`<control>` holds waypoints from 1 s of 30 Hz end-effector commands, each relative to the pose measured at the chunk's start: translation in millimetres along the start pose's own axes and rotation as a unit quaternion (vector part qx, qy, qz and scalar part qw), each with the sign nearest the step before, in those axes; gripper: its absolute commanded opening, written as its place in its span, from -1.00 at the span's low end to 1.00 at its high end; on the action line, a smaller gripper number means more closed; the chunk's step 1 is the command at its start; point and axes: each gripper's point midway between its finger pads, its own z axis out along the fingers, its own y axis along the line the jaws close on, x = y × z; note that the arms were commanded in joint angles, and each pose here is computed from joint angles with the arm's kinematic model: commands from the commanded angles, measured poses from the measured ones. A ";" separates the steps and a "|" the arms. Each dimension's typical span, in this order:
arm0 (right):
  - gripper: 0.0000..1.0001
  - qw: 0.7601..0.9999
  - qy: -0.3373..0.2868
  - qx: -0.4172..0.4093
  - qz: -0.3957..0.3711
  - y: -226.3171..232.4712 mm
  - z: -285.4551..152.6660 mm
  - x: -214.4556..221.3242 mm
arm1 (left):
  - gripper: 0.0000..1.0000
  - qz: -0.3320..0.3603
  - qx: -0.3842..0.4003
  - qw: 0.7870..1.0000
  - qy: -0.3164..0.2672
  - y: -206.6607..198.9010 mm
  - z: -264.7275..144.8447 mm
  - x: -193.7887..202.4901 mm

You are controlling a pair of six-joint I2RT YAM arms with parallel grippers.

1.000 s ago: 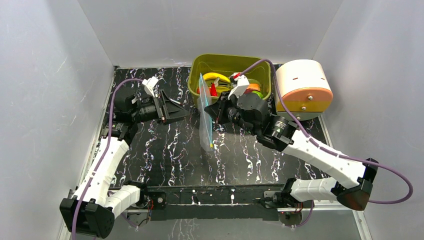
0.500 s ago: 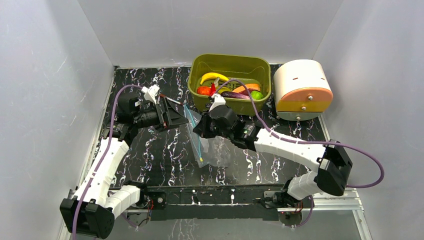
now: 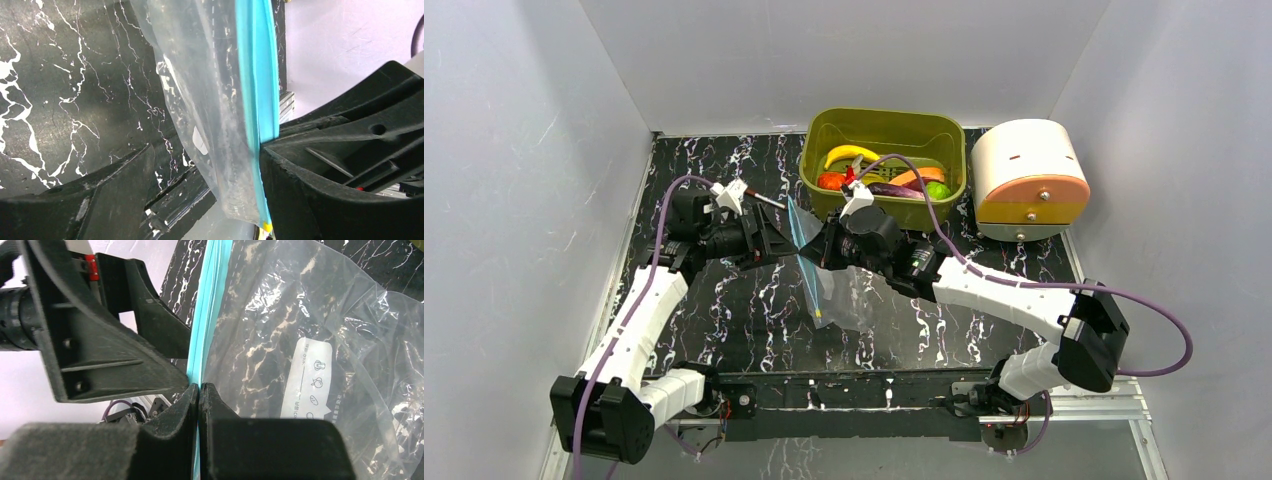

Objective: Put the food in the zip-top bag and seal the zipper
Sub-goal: Open the zipper of the food storage bag.

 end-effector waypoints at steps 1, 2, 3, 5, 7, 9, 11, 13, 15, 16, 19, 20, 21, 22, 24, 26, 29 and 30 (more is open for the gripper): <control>-1.00 0.999 -0.032 -0.041 0.004 23.9 -2.3 -19.8 | 0.44 0.006 0.003 1.000 0.006 3.4 3.6 1.9; -1.00 0.999 -0.031 -0.041 0.004 23.7 -1.9 -19.3 | 0.40 0.006 0.000 1.000 0.007 4.8 4.1 2.2; -1.00 0.999 -0.030 -0.041 0.003 23.4 -1.5 -18.5 | 0.37 0.005 -0.004 1.000 0.007 6.3 4.2 2.4; -1.00 0.999 -0.028 -0.041 0.003 23.2 -0.7 -17.3 | 0.31 0.006 -0.013 1.000 0.004 8.5 3.3 1.1; -1.00 0.999 -0.027 -0.040 0.001 22.6 0.1 -16.8 | 0.28 0.007 -0.024 1.000 0.002 10.1 1.1 0.1; -1.00 0.999 -0.025 -0.036 -0.001 20.6 1.9 -15.6 | 0.31 0.010 -0.023 1.000 0.001 5.8 -1.8 -1.6; -1.00 0.999 -0.020 -0.037 -0.002 21.1 3.4 -13.7 | 0.39 0.008 -0.015 1.000 -0.004 -2.1 -5.0 -5.1; -1.00 0.999 -0.018 -0.041 -0.002 22.5 4.1 -13.1 | 0.43 0.006 0.002 1.000 -0.011 -11.8 -7.2 -8.6; -1.00 0.999 -0.017 -0.043 -0.001 23.1 4.5 -13.0 | 0.45 0.001 0.018 1.000 -0.018 -19.8 -8.1 -12.3; -1.00 0.999 -0.018 -0.043 -0.001 23.3 4.5 -12.7 | 0.45 -0.001 0.023 0.999 -0.022 -21.5 -7.5 -13.8; -1.00 0.999 -0.017 -0.047 0.000 24.6 4.0 -12.4 | 0.40 -0.007 0.019 0.999 -0.027 -17.1 -2.7 -17.4; -1.00 0.999 -0.016 -0.048 0.000 25.4 3.6 -11.9 | 0.37 -0.007 0.015 0.999 -0.029 -14.4 -0.9 -18.8; -1.00 0.999 -0.016 -0.049 0.001 25.8 3.1 -12.4 | 0.33 -0.008 0.009 0.999 -0.029 -11.2 1.0 -19.8; -1.00 0.999 -0.016 -0.050 0.001 25.8 2.9 -12.1 | 0.27 -0.011 -0.001 0.999 -0.032 -6.8 2.6 -21.0; -1.00 0.999 -0.016 -0.050 0.001 26.5 2.0 -11.6 | 0.18 -0.013 -0.014 0.999 -0.032 -0.3 5.2 -22.3; -1.00 0.999 -0.016 -0.050 0.001 26.1 1.1 -11.3 | 0.12 -0.013 -0.020 0.999 -0.031 3.7 7.1 -22.3; -1.00 0.999 -0.018 -0.050 0.001 26.4 0.4 -12.0 | 0.03 -0.015 -0.024 0.999 -0.029 7.4 9.1 -21.4; -1.00 0.999 -0.018 -0.050 0.001 26.4 0.8 -11.8 | 0.01 -0.015 -0.024 0.999 -0.028 8.1 9.8 -20.9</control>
